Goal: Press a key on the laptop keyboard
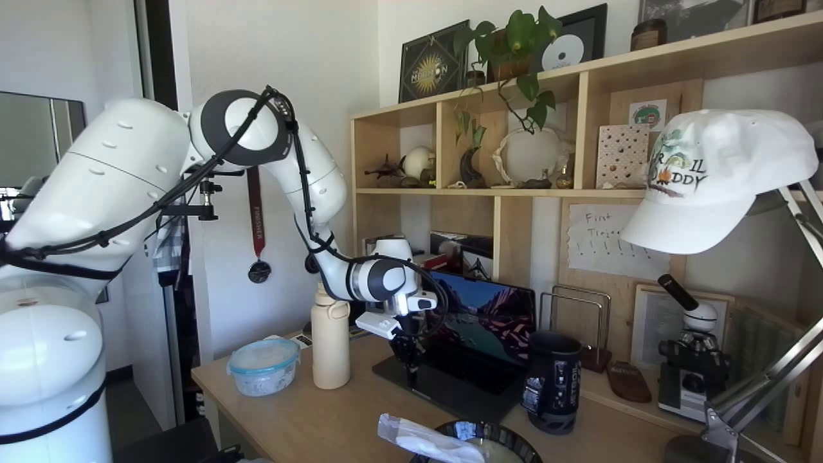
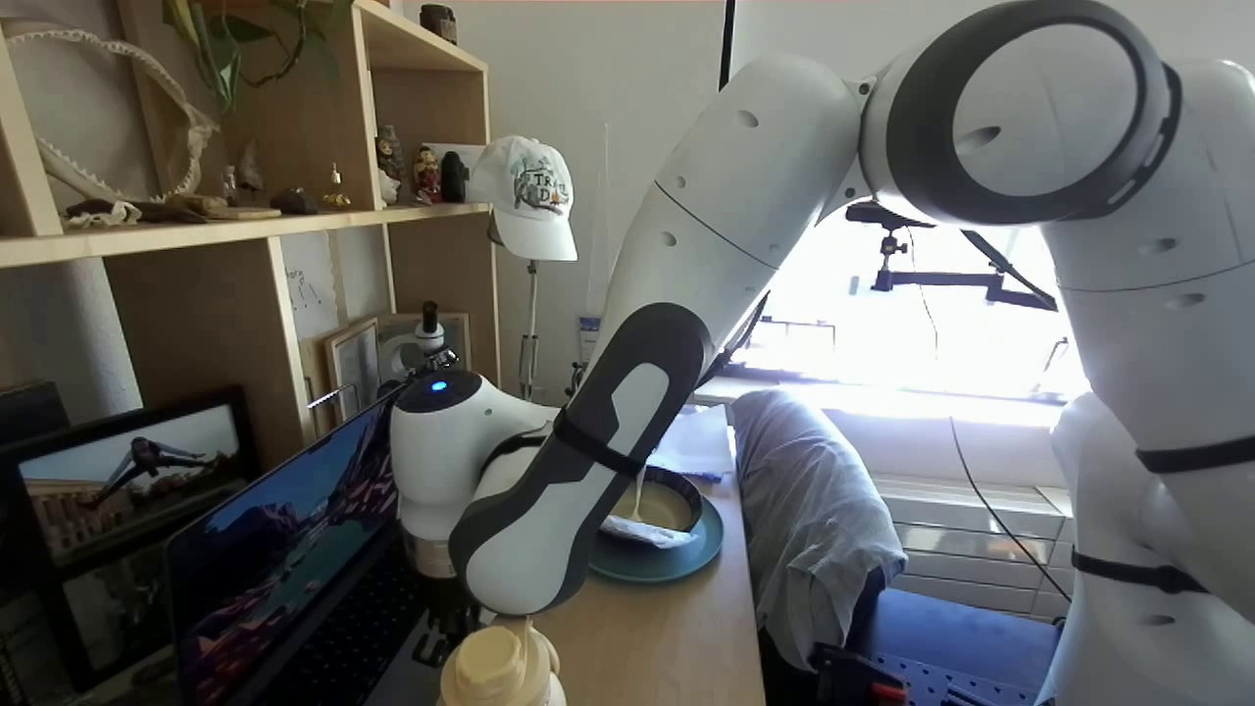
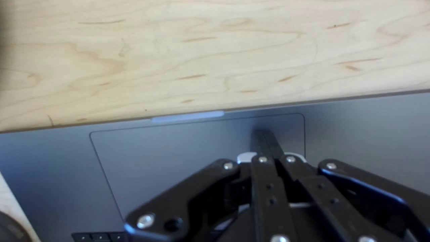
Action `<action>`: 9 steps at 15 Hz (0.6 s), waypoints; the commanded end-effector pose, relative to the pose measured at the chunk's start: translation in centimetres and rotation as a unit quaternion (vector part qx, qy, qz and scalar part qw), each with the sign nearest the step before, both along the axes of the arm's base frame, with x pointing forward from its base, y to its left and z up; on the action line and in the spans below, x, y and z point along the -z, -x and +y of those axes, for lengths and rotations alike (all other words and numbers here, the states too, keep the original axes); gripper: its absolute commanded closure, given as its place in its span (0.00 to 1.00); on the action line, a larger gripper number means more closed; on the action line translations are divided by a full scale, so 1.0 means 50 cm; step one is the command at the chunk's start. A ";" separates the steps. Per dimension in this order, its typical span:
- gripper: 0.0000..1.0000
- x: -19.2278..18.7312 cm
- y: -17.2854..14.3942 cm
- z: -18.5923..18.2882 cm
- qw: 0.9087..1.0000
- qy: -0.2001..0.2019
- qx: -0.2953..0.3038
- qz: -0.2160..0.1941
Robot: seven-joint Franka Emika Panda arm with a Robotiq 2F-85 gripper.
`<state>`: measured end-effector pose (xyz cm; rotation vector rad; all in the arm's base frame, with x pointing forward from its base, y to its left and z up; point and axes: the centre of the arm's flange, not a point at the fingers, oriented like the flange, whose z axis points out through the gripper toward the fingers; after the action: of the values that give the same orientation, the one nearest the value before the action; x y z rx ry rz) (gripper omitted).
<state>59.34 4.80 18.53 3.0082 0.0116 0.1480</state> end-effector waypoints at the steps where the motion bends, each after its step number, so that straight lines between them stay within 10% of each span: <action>1: 1.00 -0.025 0.012 -0.008 1.000 0.008 0.012 -0.011; 9: 1.00 -0.156 -0.010 -0.043 0.999 0.015 0.003 -0.048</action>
<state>60.46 2.89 23.03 2.9739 0.0019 0.2558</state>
